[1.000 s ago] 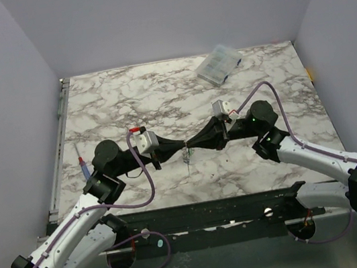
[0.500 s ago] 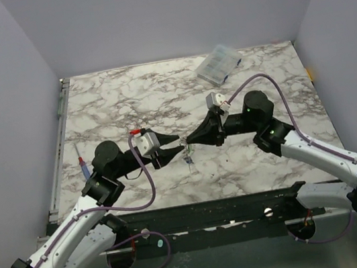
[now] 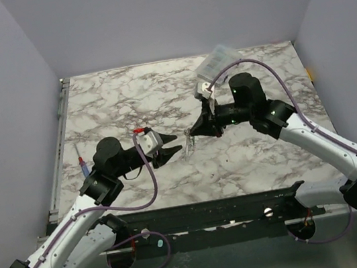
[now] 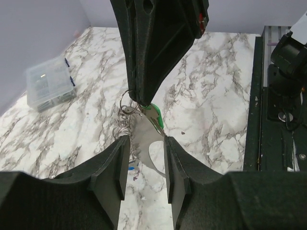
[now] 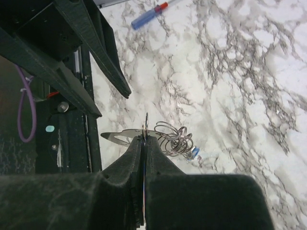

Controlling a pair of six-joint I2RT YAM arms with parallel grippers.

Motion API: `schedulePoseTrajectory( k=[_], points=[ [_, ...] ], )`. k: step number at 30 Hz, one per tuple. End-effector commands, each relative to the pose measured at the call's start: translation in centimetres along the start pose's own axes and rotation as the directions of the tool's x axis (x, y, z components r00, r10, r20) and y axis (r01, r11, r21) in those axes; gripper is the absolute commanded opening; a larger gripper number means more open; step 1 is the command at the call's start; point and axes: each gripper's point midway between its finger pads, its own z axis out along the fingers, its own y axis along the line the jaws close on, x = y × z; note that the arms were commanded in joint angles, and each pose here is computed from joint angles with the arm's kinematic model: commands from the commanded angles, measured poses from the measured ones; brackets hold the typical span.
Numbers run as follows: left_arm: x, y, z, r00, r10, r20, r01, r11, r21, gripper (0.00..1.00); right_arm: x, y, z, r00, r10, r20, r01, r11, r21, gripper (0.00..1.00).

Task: Put the keys on the keyring

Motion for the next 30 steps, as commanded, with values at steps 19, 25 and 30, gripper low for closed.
schedulePoseTrajectory(
  k=[19,25,30],
  points=[
    [1.6,0.3,1.2,0.998,-0.032,-0.062,0.034,0.999,0.025,0.40,6.2,-0.1,-1.4,0.870,0.270,-0.411,-0.237,0.963,0.131,0.01],
    [1.8,-1.6,2.0,0.995,-0.084,-0.060,0.092,0.984,0.150,0.37,6.6,2.3,0.1,0.889,0.194,-0.415,-0.209,0.978,0.008,0.01],
    [1.7,-3.2,2.2,0.991,-0.117,-0.057,0.128,0.959,0.251,0.33,6.0,3.1,0.3,0.912,0.142,-0.385,-0.168,0.985,-0.033,0.01]
  ],
)
